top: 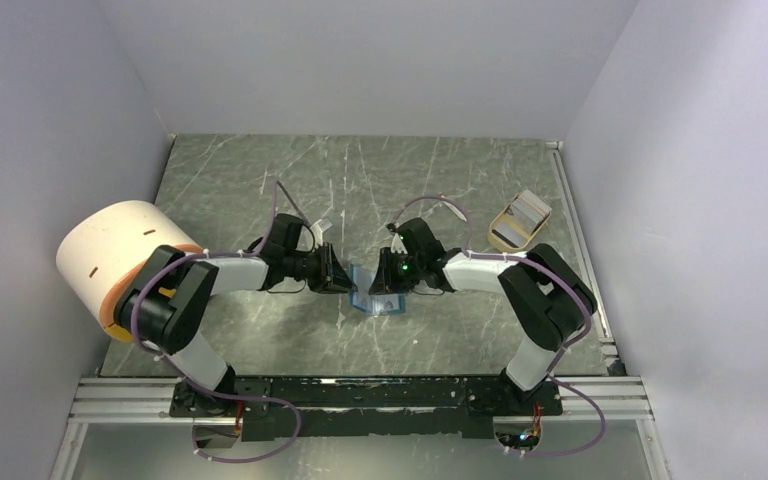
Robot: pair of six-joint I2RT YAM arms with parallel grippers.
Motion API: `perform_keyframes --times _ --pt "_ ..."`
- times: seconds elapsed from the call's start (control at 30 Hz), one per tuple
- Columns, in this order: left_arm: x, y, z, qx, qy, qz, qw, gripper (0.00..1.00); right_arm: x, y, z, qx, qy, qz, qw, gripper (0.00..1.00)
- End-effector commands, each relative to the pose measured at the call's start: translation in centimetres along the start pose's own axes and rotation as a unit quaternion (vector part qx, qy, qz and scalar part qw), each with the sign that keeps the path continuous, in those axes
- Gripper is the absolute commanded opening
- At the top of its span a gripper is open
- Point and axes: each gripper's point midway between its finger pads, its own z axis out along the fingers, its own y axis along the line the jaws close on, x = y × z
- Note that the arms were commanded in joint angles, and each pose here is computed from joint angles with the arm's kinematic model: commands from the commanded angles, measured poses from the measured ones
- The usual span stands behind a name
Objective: Put the credit cards into the card holder
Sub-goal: Insert the credit card into the card holder.
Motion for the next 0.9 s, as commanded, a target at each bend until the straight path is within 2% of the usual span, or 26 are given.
perform_keyframes --times 0.0,0.07,0.17,0.27,0.4,0.5,0.7,0.87 --pt "-0.7 -0.7 0.4 0.015 -0.005 0.021 1.000 0.15 1.4 -0.9 0.4 0.009 0.017 0.006 1.000 0.24" --pt "-0.7 -1.0 0.3 0.019 -0.007 0.021 1.000 0.09 1.1 -0.2 -0.1 0.002 0.016 0.004 1.000 0.24" --pt "-0.6 -1.5 -0.3 0.011 -0.004 0.026 1.000 0.09 -0.2 1.0 -1.9 0.003 -0.002 -0.006 1.000 0.25" --pt "0.2 -0.8 -1.0 -0.026 0.014 0.017 0.999 0.09 -1.5 0.6 -3.5 0.039 -0.031 -0.024 0.998 0.28" --pt "1.1 0.2 -1.8 -0.070 0.043 0.019 0.996 0.09 -1.3 -0.3 -3.1 0.057 -0.021 -0.031 0.998 0.28" --pt "1.4 0.8 -2.2 -0.087 0.042 0.025 0.995 0.09 -0.3 -0.7 -2.2 0.047 -0.015 -0.020 0.999 0.28" --pt "1.4 -1.2 -1.7 -0.022 0.051 0.035 0.998 0.17 1.5 -1.9 -0.6 0.048 0.007 -0.003 0.999 0.26" --pt "1.2 -2.7 -1.5 0.029 0.041 0.043 0.998 0.19 2.2 -2.5 -0.5 0.057 0.015 -0.005 0.998 0.26"
